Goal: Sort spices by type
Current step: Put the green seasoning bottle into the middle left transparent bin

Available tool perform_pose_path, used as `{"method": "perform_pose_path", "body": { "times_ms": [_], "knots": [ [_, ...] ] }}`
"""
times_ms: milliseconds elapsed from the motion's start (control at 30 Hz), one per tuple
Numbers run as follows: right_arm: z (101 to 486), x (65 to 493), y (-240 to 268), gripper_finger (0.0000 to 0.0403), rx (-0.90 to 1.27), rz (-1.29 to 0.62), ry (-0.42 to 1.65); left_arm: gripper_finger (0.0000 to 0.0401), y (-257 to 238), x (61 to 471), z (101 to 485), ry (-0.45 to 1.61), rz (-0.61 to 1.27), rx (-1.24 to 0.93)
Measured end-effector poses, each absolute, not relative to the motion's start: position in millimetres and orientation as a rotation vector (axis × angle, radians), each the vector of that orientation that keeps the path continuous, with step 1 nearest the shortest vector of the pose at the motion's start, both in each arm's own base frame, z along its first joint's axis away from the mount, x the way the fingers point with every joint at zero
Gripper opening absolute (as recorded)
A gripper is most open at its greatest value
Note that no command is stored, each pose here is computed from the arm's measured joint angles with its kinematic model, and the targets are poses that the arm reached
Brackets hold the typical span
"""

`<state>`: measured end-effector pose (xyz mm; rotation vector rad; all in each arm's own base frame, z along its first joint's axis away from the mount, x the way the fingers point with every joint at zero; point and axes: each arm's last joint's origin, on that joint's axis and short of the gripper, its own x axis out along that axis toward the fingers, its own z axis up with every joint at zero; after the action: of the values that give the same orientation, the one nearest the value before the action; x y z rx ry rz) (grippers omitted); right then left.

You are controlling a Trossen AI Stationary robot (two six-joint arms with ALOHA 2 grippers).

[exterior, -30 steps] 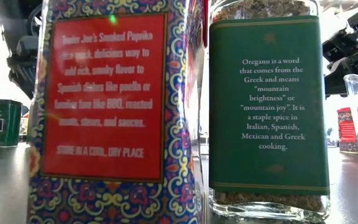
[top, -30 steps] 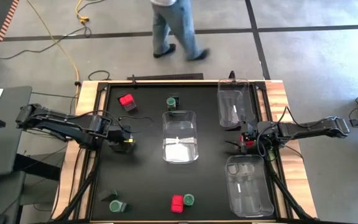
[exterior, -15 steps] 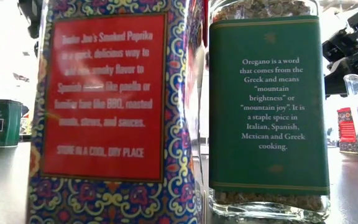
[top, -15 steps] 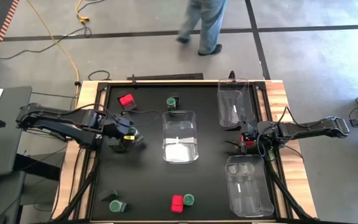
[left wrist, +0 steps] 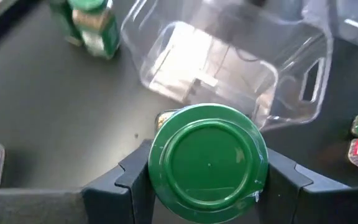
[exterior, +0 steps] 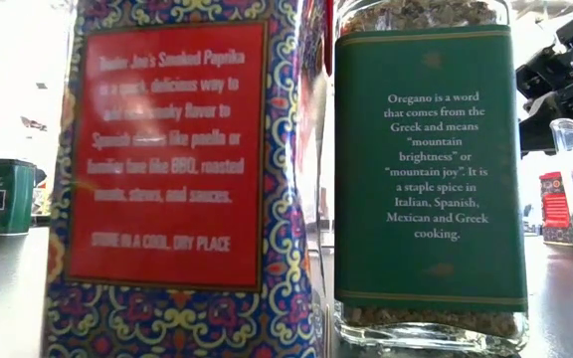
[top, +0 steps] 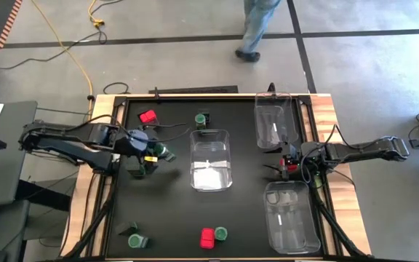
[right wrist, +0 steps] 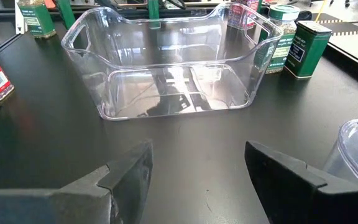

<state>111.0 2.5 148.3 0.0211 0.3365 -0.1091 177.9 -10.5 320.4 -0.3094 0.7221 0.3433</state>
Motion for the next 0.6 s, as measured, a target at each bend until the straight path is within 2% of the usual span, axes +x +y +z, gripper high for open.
{"method": "perform_pose_path", "body": {
  "times_ms": [333, 600],
  "knots": [
    [148, 111, 2, 0.0286, 0.021, -0.109, 0.335, 0.0195, -7, 210, 358, 0.7, 0.225, -0.132],
    [149, 111, 2, 0.0286, 0.021, -0.109, 0.334, 0.0195, -4, 246, 369, 0.736, 0.133, 0.02]
  ]
}}
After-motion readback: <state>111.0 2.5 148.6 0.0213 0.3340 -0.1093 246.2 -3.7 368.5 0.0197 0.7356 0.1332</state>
